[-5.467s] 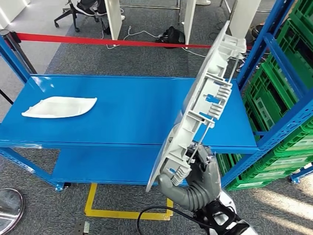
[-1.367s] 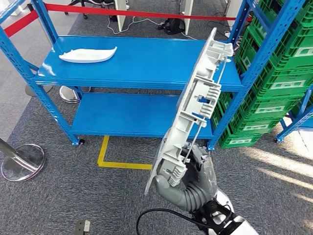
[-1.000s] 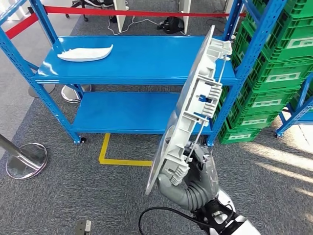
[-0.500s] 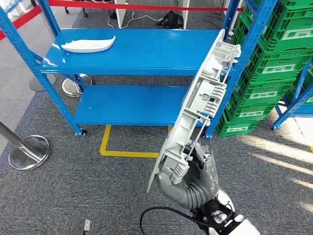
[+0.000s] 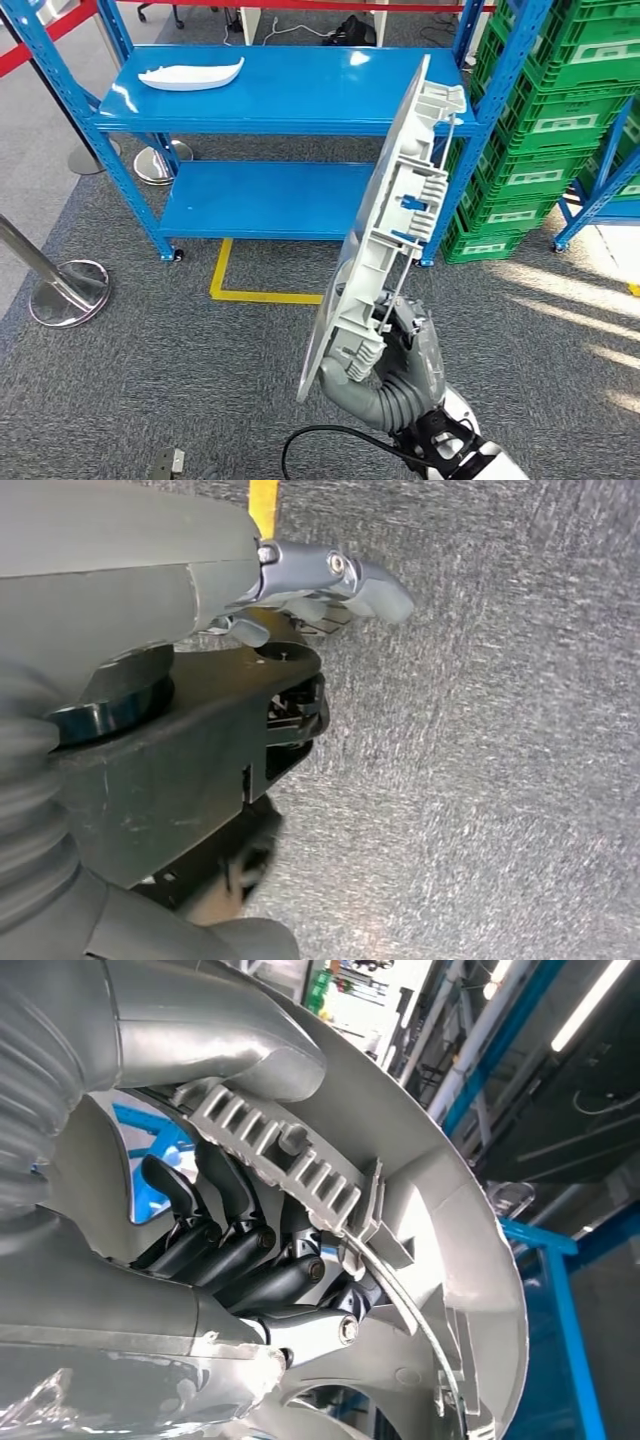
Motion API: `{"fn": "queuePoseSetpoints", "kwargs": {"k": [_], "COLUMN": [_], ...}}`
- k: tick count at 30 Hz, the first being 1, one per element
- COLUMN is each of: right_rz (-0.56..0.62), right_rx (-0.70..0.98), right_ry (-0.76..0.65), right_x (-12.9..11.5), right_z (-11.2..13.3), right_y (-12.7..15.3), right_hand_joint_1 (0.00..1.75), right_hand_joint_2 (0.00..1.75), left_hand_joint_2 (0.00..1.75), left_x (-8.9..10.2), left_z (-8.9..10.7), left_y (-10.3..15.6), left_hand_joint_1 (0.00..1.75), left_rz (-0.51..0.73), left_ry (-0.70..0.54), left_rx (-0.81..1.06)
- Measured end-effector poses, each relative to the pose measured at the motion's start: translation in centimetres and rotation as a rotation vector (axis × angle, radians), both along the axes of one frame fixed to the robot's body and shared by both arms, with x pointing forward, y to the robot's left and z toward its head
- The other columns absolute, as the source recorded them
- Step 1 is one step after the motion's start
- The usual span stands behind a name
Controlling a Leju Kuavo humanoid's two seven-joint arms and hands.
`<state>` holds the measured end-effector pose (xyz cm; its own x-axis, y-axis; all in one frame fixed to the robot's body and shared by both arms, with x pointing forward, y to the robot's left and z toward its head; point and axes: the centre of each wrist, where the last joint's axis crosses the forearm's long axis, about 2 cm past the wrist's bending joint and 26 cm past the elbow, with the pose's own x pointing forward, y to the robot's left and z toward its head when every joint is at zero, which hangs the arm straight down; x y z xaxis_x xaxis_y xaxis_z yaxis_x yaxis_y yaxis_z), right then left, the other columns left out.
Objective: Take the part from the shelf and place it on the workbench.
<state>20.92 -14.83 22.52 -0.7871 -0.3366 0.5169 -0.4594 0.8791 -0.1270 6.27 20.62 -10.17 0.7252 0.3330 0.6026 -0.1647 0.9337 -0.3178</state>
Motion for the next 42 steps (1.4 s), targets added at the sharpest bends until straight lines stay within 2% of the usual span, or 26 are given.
{"fn": "queuePoseSetpoints", "kwargs": {"k": [10, 17, 25, 42], "right_rz": [-0.015, -0.073, -0.014, -0.203], "right_rx": [0.004, 0.005, 0.032, 0.06], "right_ry": [0.001, -0.034, 0.058, -0.017], "right_x": [0.0, -0.04, -0.54, -0.39], "right_z": [-0.07, 0.02, -0.73, -0.52], "right_y": [-0.11, -0.23, -0.11, -0.34], "right_hand_joint_1": [1.75, 1.75, 1.75, 1.75], "right_hand_joint_2": [1.75, 1.75, 1.75, 1.75], "left_hand_joint_2": [1.75, 1.75, 1.75, 1.75], "left_x": [-0.12, -0.08, -0.45, -0.54], "left_z": [-0.05, -0.03, -0.08, -0.14], "left_y": [0.18, 0.12, 0.09, 0.31], "left_hand_joint_1": [0.0, 0.0, 0.0, 0.0], "left_rz": [0.002, 0.0, 0.011, 0.0], "left_ry": [0.002, -0.003, -0.008, -0.006], "left_rx": [0.008, 0.014, 0.015, 0.031]}}
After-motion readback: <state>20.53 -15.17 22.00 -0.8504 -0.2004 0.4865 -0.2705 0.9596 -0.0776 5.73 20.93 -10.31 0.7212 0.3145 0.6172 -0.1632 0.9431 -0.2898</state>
